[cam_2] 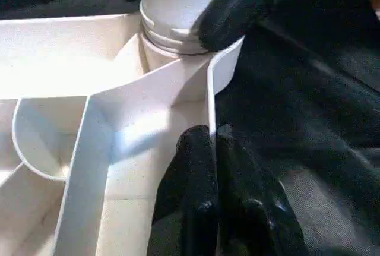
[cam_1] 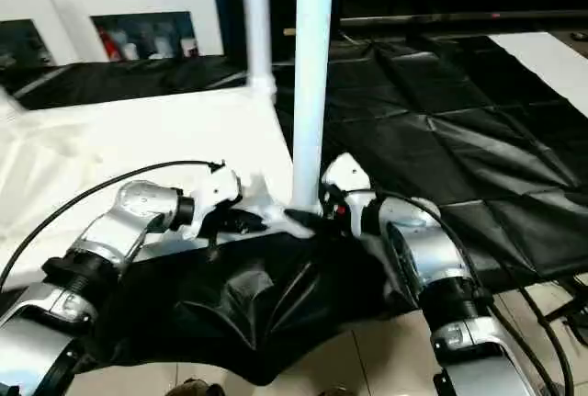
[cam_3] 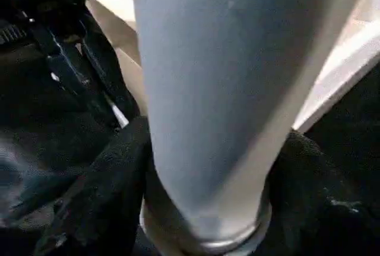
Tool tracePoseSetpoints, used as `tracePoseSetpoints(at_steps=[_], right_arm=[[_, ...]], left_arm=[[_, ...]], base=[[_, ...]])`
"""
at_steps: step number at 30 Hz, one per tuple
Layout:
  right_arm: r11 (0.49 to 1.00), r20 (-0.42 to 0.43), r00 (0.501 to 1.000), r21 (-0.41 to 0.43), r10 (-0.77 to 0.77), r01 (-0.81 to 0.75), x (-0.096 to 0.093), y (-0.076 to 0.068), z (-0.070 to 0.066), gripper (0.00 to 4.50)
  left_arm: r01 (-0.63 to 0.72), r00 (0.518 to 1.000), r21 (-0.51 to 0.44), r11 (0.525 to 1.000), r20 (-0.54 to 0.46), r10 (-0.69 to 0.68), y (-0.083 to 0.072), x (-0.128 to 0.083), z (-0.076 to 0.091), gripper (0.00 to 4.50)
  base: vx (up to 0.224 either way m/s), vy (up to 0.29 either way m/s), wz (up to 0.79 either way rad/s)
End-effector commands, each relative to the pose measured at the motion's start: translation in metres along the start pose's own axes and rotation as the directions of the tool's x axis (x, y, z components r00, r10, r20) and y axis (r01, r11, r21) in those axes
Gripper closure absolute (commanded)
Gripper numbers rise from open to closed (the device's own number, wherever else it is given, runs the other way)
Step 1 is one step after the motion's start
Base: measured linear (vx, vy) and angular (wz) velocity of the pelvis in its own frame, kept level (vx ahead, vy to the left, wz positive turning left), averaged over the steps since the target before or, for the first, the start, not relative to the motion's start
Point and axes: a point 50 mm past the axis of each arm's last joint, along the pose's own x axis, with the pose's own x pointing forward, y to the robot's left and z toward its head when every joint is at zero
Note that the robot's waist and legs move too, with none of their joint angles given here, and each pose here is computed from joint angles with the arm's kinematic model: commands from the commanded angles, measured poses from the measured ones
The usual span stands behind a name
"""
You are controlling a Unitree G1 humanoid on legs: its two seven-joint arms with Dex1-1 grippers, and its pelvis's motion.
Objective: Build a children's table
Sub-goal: Rotate leg to tighten
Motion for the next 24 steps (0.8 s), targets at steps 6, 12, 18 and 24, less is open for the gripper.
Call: tracePoseSetpoints(at_steps=[6, 12, 18, 24], right_arm=[[0.997, 0.02, 0.997, 0.031, 0.072, -0.073, 0.006, 0.012, 0.0, 1.99], [0.986, 0.025, 0.992, 0.113, -0.127, 0.123, 0.02, 0.006, -0.006, 2.01], [0.867, 0.003, 0.902, 0.277, -0.432, 0.414, 0.047, -0.001, -0.009, 2.03], [0.837, 0.003, 0.871, 0.276, -0.492, 0.472, 0.081, 0.012, 0.002, 2.07]], left_arm=[[0.045, 0.998, 0.055, 0.997, 0.033, -0.047, -0.003, 0.002, 0.012, 4.5], [-0.11, 0.993, -0.013, 0.994, 0.039, 0.111, 0.01, 0.012, 0.018, 4.5], [-0.295, 0.954, -0.098, 0.951, 0.032, 0.299, 0.023, 0.03, 0.032, 4.5], [-0.385, 0.92, -0.103, 0.917, 0.042, 0.391, 0.026, 0.048, 0.046, 4.5]], base=[[0.0, 0.0, 0.0], [0.0, 0.0, 0.0], [0.0, 0.0, 0.0], [0.0, 0.0, 0.0]])
